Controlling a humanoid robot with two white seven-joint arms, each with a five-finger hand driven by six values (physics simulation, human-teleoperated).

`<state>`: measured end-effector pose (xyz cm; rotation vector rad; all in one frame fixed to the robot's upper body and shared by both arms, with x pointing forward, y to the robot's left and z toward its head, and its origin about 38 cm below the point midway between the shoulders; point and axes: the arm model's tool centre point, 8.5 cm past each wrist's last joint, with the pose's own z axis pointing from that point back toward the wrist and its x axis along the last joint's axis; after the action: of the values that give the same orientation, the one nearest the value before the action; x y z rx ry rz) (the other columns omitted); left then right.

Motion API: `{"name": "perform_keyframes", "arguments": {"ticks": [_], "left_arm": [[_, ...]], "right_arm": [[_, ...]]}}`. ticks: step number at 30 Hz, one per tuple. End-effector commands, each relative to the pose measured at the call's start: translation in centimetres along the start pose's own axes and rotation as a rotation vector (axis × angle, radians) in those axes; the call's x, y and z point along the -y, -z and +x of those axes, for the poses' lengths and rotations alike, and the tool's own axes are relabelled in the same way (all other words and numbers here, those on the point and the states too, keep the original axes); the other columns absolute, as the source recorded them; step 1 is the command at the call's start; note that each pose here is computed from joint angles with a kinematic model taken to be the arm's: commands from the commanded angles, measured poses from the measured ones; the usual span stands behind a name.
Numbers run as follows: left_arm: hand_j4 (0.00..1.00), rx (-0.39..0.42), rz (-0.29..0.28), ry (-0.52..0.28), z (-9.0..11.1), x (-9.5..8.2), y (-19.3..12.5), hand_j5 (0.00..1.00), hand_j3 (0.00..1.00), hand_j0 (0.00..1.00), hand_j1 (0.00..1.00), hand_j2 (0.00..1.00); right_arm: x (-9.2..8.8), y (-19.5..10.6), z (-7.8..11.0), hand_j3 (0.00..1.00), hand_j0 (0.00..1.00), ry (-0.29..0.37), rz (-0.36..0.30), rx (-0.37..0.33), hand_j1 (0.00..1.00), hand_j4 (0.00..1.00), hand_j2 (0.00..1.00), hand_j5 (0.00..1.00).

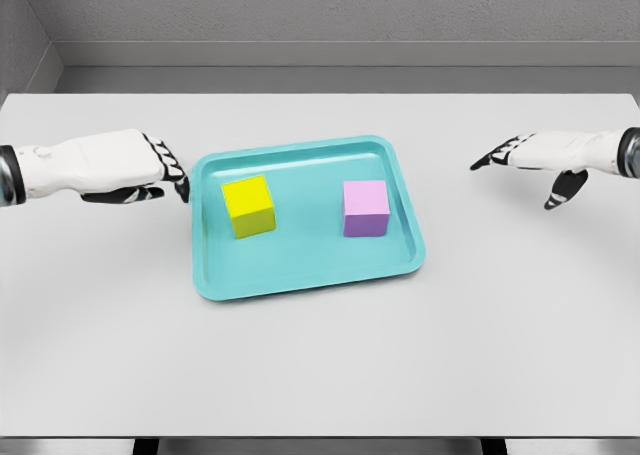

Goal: Push two cubes

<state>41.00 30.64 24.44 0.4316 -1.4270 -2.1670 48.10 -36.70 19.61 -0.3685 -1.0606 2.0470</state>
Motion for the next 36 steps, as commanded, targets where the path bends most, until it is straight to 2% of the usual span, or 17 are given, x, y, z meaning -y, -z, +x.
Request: {"name": "perform_keyframes", "arguments": {"ticks": [1, 2, 3, 4, 6, 8, 10, 12, 13, 14, 16, 18, 19, 23, 27, 34, 36], "left_arm": [[0.34, -0.04, -0.044, 0.028, -0.6, 1.0, 0.8, 0.34, 0.34, 0.34, 0.34, 0.34], [0.34, -0.034, -0.033, 0.038, -0.5, 0.6, 1.4, 0.34, 0.34, 0.34, 0.34, 0.34], [0.33, -0.041, -0.051, 0.058, -0.4, 0.8, 1.7, 0.33, 0.33, 0.33, 0.33, 0.33], [0.33, -0.052, -0.094, 0.097, -0.3, 1.4, 2.2, 0.33, 0.33, 0.33, 0.33, 0.33], [0.33, -0.051, -0.115, 0.113, -0.3, 1.5, 2.5, 0.33, 0.33, 0.33, 0.33, 0.33], [0.34, -0.058, -0.114, 0.122, -0.5, 1.3, 2.7, 0.34, 0.34, 0.34, 0.34, 0.34], [0.34, -0.073, -0.129, 0.131, -0.8, 1.7, 3.6, 0.34, 0.34, 0.34, 0.34, 0.34], [0.34, -0.073, -0.131, 0.134, -0.7, 1.8, 3.7, 0.34, 0.34, 0.34, 0.34, 0.34], [0.34, -0.082, -0.144, 0.159, -0.7, 1.8, 4.0, 0.34, 0.34, 0.34, 0.34, 0.34], [0.34, -0.075, -0.141, 0.164, -0.4, 1.9, 4.6, 0.34, 0.34, 0.34, 0.34, 0.34], [0.33, -0.068, -0.139, 0.164, -0.2, 1.9, 4.9, 0.33, 0.33, 0.33, 0.33, 0.33], [0.33, -0.055, -0.159, 0.164, 0.1, 2.4, 5.2, 0.33, 0.33, 0.33, 0.33, 0.33], [0.33, -0.054, -0.16, 0.164, 0.1, 2.5, 5.3, 0.33, 0.33, 0.33, 0.33, 0.33], [0.33, -0.053, -0.159, 0.162, 0.2, 2.5, 5.4, 0.33, 0.33, 0.33, 0.33, 0.33], [0.33, -0.05, -0.156, 0.163, 0.3, 2.4, 5.5, 0.33, 0.33, 0.33, 0.33, 0.33], [0.33, -0.031, -0.147, 0.18, 1.0, 2.1, 5.6, 0.33, 0.33, 0.33, 0.33, 0.33], [0.33, -0.03, -0.148, 0.18, 1.0, 2.1, 5.6, 0.33, 0.33, 0.33, 0.33, 0.33]], "right_arm": [[-0.1, 0.1, 0.1, 1.0, 1.0, 0.002, 0.001, 0.002, 1.0, 1.0, 1.0, 1.0], [0.0, 0.1, 0.0, 1.0, 1.0, 0.002, 0.001, 0.001, 1.0, 1.0, 1.0, 1.0], [0.1, 0.0, 0.0, 1.0, 1.0, 0.001, -0.006, 0.001, 1.0, 1.0, 1.0, 1.0], [0.1, 0.0, 0.0, 1.0, 1.0, 0.001, -0.007, 0.0, 1.0, 1.0, 1.0, 1.0], [0.7, 0.2, -0.1, 1.0, 1.0, 0.0, -0.019, -0.001, 1.0, 1.0, 1.0, 1.0], [1.5, 2.1, 1.1, 1.0, 1.0, -0.03, 0.008, 0.032, 1.0, 1.0, 1.0, 1.0], [1.2, 2.7, 1.6, 1.0, 1.0, -0.039, 0.028, 0.044, 1.0, 1.0, 1.0, 1.0], [1.2, 2.8, 1.6, 0.76, 0.76, -0.042, 0.03, 0.045, 0.76, 0.76, 0.76, 0.76], [1.3, 2.8, 1.6, 0.68, 0.68, -0.041, 0.031, 0.046, 0.68, 0.68, 0.68, 0.68], [1.2, 3.3, 2.0, 0.51, 0.51, -0.044, 0.042, 0.056, 0.51, 0.51, 0.51, 0.51], [1.0, 3.4, 2.1, 0.32, 0.32, -0.047, 0.053, 0.059, 0.32, 0.32, 0.32, 0.32], [1.3, 3.4, 2.3, 0.26, 0.26, -0.062, 0.066, 0.063, 0.26, 0.26, 0.26, 0.26], [2.0, 3.2, 2.3, 0.18, 0.18, -0.072, 0.066, 0.058, 0.18, 0.18, 0.18, 0.18], [3.4, 4.6, 3.6, 0.17, 0.17, -0.098, 0.048, 0.092, 0.17, 0.17, 0.17, 0.17], [3.5, 6.9, 5.4, 0.15, 0.15, -0.137, 0.078, 0.125, 0.15, 0.15, 0.15, 0.15], [3.7, 7.7, 6.5, 0.14, 0.14, -0.184, 0.115, 0.148, 0.14, 0.14, 0.14, 0.14], [3.8, 8.4, 7.6, 0.14, 0.14, -0.209, 0.129, 0.172, 0.14, 0.14, 0.14, 0.14]]}}
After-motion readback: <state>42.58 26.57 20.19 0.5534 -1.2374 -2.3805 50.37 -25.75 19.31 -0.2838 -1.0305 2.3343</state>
